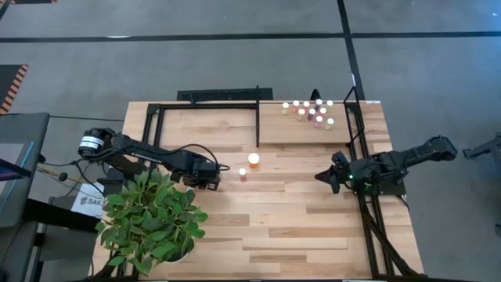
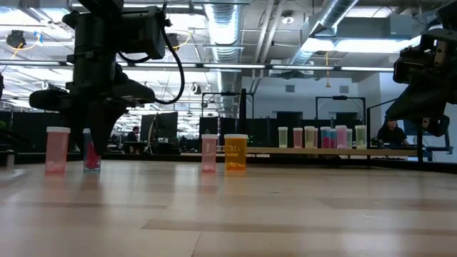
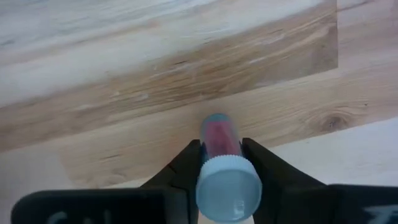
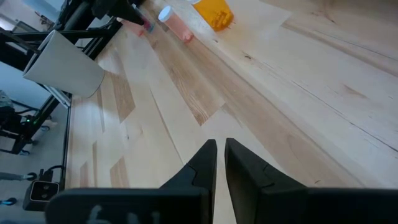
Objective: Pick and place medicine bottles onto shelf by color
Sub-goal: Move the blue pill bottle to the center of the table
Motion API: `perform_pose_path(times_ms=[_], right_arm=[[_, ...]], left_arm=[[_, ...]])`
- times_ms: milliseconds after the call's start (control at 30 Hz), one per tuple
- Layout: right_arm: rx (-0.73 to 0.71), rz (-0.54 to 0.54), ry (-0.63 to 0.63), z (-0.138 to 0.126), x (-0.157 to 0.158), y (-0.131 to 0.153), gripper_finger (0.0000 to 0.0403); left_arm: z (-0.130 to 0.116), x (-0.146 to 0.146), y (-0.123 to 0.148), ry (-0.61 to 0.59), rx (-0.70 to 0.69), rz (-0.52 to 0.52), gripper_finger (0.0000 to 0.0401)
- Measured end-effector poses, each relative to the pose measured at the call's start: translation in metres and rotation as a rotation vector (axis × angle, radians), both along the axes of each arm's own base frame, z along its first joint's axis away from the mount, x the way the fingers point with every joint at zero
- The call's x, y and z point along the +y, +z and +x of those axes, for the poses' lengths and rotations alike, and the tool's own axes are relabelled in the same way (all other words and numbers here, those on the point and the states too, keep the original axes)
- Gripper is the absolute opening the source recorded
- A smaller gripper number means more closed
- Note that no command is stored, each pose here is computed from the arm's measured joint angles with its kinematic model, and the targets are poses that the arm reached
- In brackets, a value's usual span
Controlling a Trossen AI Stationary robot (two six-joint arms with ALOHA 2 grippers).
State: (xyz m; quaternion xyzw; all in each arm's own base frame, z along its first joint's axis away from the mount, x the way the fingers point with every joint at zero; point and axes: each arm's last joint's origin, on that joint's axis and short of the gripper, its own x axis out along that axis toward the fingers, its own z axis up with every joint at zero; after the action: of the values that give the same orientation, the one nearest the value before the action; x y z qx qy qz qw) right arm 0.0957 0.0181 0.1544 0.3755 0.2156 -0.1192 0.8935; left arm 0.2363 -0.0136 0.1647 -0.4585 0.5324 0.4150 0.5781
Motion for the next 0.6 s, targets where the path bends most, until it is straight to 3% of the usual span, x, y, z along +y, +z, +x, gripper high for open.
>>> perform_pose_path(times_ms=[267, 600], right_arm=[[0.000, 0.000, 0.000, 0.000, 0.000, 0.000, 0.0056], [0.000, 0.000, 0.000, 0.000, 0.000, 0.000, 0.0056]], left_arm=[[0.010, -0.003, 0.001, 0.019, -0.102, -0.028, 0.0097], [0.020, -0.019, 0.005, 0.014, -0.213, -0.080, 0.0081]])
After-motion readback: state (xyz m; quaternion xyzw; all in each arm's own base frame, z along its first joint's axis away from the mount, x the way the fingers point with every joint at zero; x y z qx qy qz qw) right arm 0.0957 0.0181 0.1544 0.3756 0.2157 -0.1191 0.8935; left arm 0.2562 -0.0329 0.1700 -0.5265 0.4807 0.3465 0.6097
